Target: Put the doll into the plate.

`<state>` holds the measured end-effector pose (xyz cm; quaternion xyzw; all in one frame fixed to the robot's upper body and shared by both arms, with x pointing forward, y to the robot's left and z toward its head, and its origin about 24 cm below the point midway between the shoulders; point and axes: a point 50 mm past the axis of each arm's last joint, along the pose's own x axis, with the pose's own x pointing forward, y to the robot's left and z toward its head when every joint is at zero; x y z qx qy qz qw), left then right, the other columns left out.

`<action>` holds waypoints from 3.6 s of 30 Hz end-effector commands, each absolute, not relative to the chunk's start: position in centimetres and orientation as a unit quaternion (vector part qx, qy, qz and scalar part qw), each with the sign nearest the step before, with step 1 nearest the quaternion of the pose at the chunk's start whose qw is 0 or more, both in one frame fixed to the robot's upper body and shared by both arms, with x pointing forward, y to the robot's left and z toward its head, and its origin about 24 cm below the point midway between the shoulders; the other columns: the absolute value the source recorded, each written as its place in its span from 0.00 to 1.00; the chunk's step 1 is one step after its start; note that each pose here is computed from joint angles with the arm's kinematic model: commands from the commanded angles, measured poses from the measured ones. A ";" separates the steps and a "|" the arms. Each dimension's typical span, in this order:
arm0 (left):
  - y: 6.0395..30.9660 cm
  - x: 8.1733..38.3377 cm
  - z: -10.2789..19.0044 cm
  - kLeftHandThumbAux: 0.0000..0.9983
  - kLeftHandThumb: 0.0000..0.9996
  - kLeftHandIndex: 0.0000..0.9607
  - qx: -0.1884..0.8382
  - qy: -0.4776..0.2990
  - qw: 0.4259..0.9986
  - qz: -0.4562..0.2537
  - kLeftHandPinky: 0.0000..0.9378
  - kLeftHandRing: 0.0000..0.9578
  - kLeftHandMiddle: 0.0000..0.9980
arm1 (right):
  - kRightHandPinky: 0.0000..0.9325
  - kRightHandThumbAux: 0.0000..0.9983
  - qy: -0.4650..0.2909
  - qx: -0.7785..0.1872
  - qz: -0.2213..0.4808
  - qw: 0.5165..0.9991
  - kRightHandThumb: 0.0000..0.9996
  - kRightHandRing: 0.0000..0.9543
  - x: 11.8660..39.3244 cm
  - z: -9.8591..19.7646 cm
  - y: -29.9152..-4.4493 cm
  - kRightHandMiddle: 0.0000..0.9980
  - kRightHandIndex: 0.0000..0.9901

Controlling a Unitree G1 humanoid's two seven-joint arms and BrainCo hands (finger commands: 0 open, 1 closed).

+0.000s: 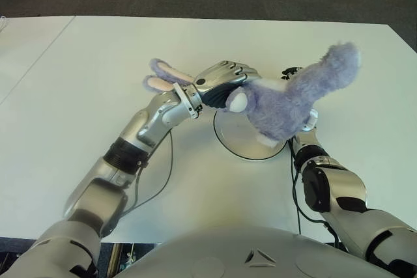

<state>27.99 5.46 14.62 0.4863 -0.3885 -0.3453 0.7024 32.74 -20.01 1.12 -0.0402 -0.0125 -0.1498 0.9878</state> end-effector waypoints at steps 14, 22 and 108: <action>2.7 27.4 17.3 0.67 0.85 0.41 0.546 -0.445 0.609 -0.364 0.87 0.82 0.55 | 0.48 0.73 0.222 -0.052 -0.123 0.966 0.69 0.45 24.2 -9.2 -17.1 0.43 0.43; 2.7 27.3 14.5 0.67 0.85 0.41 0.564 -0.404 0.614 -0.377 0.87 0.82 0.55 | 0.52 0.73 0.220 -0.057 -0.126 0.966 0.69 0.50 24.4 -9.1 -16.6 0.47 0.43; 9.7 28.6 -0.5 0.16 0.24 0.00 0.534 -0.162 0.728 -0.399 0.00 0.00 0.00 | 0.46 0.73 0.236 -0.027 -0.135 0.962 0.68 0.49 23.6 -9.7 -17.0 0.46 0.42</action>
